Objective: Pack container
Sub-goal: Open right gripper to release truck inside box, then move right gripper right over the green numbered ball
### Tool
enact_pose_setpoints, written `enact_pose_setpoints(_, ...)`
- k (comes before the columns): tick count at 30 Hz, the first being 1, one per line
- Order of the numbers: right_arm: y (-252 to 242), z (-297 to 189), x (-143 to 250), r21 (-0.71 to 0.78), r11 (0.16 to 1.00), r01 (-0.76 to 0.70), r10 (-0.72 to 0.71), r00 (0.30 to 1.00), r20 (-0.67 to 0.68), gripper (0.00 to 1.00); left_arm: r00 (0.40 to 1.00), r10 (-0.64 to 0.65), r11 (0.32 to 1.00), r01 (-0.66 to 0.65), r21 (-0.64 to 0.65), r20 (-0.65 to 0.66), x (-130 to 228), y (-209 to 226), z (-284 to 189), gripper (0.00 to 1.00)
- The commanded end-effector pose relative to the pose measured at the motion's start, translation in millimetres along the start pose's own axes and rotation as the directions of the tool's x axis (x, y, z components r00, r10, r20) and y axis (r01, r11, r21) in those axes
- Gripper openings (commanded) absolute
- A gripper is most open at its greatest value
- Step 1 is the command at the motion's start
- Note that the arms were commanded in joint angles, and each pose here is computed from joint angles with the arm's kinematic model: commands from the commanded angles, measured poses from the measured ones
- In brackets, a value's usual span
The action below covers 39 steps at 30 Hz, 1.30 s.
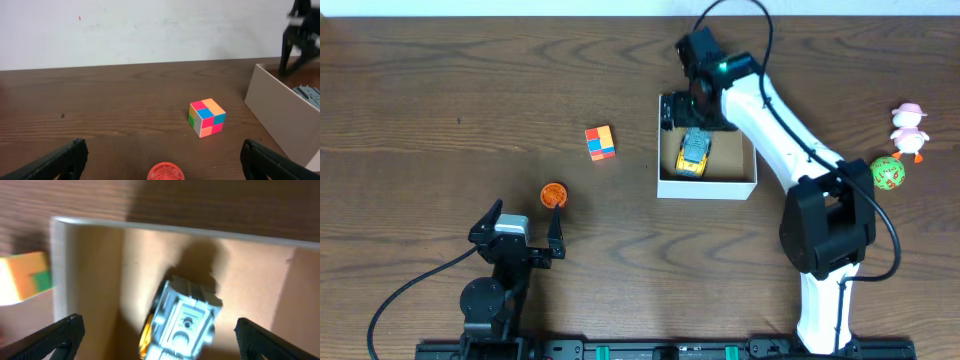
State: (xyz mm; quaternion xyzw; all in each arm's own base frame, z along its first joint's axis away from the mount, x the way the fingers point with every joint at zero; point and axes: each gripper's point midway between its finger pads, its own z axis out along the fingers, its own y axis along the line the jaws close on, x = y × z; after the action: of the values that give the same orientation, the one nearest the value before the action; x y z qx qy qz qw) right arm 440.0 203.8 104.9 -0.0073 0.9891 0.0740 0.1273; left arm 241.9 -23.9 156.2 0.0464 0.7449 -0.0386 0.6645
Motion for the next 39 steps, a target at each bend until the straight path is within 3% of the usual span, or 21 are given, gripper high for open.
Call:
enact_pose_setpoints(1,17.6,-40.3,-25.2,-0.05,0.997,0.053,-0.049,0.996,0.08,0.99,0.999,0.007,1.0,-0.006,0.008,-0.037,16.6,-0.9,2.2,0.98)
enact_pose_setpoints(7,-6.5,-133.9,-53.6,0.012,0.999,0.04,-0.042,0.979,0.199,0.99,0.999,0.007,1.0,-0.006,0.008,-0.037,16.6,-0.9,2.2,0.98)
enact_pose_setpoints(12,-59.8,-199.0,-45.1,0.12,0.993,0.004,-0.031,0.974,0.226,0.99,0.999,0.007,1.0,-0.006,0.008,-0.037,16.6,-0.9,2.2,0.98)
enact_pose_setpoints(21,-116.9,-261.5,-33.6,0.127,0.99,-0.057,0.015,0.951,0.31,0.99,0.999,0.007,1.0,-0.006,0.008,-0.037,16.6,-0.9,2.2,0.98)
enact_pose_setpoints(25,-157.3,-265.0,-3.0,0.19,0.972,-0.139,0.089,0.964,0.251,0.99,0.999,0.007,1.0,-0.006,0.008,-0.037,16.4,-0.9,2.2,0.98)
enact_pose_setpoints(28,-197.3,-254.0,39.1,0.265,0.923,-0.279,0.24,0.956,0.17,0.99,0.999,0.007,1.0,-0.006,0.008,-0.037,16.6,-0.9,2.2,0.98)
enact_pose_setpoints(32,-260.6,-246.6,88.1,0.432,0.762,-0.482,0.451,0.874,0.179,0.99,0.999,0.007,1.0,-0.006,0.007,-0.037,16.6,-0.9,2.2,0.98)
enact_pose_setpoints(34,-284.5,-236.4,99.3,0.432,0.701,-0.567,0.534,0.819,0.21,0.99,0.999,0.007,1.0,-0.006,0.007,-0.037,16.6,-0.9,2.2,0.98)
enact_pose_setpoints(37,-306.7,-211.4,110.0,0.389,0.667,-0.635,0.617,0.764,0.19,0.99,0.999,0.007,1.0,-0.006,0.008,-0.037,16.4,-0.9,2.2,0.98)
enact_pose_setpoints(39,-320.3,-191.3,114.7,0.386,0.685,-0.618,0.612,0.775,0.155,0.99,0.999,0.007,1.0,-0.006,0.008,-0.037,16.6,-0.9,2.2,0.98)
